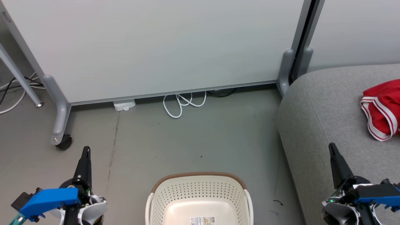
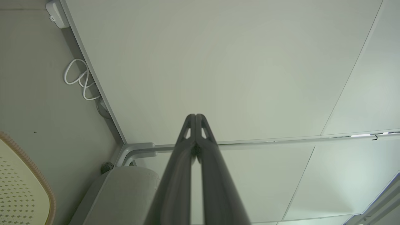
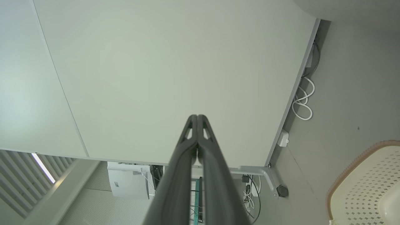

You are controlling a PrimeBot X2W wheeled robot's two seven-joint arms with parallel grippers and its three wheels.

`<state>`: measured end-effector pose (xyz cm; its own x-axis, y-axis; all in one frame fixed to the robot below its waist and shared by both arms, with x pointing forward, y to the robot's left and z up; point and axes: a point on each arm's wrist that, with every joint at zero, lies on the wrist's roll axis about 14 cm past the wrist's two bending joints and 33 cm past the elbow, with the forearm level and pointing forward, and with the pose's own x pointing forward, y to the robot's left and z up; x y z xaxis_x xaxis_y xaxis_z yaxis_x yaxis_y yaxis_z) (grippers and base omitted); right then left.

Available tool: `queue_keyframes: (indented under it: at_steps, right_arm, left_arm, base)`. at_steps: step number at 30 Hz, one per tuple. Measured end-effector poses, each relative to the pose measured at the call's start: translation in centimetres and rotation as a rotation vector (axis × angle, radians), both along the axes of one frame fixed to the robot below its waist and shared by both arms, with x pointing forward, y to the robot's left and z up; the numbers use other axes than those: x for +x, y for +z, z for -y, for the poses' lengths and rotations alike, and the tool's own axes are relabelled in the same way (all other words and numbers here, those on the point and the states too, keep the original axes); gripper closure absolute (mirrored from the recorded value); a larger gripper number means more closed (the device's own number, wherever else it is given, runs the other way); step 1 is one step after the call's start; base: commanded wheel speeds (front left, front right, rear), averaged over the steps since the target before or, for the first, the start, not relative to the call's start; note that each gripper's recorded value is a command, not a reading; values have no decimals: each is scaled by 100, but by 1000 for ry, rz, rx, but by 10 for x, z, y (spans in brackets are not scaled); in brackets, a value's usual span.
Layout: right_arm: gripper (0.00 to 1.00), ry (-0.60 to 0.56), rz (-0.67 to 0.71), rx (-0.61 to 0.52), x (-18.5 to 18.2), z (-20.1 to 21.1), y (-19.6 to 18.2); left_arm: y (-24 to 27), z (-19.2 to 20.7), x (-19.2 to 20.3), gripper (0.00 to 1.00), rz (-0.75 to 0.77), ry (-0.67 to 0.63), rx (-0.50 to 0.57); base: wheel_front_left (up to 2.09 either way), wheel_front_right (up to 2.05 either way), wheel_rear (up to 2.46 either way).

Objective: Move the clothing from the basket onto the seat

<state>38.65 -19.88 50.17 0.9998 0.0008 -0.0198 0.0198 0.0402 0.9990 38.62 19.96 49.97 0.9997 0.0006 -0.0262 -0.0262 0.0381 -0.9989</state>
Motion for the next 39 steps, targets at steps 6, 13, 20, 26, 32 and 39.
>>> queue_keyframes:
  at_steps: [6,13,20,26,32,39]
  right_arm:
    - [100,-1,6,40,0,1,1]
    - [100,-2,9,45,1,1,2]
    - [100,-2,9,45,1,1,2]
    - [100,-2,9,45,1,1,2]
    - [100,-2,9,45,1,1,2]
    - [100,-2,9,45,1,1,2]
  left_arm:
    - [3,-1,1,100,12,0,-36]
    - [4,-1,1,100,16,0,-40]
    - [4,-1,1,100,16,0,-40]
    - [4,-1,1,100,16,0,-40]
    - [4,-1,1,100,16,0,-40]
    - [4,-1,1,100,16,0,-40]
  base:
    - [0,0,0]
    - [0,0,0]
    - [0,0,0]
    - [0,0,0]
    - [0,0,0]
    - [0,0,0]
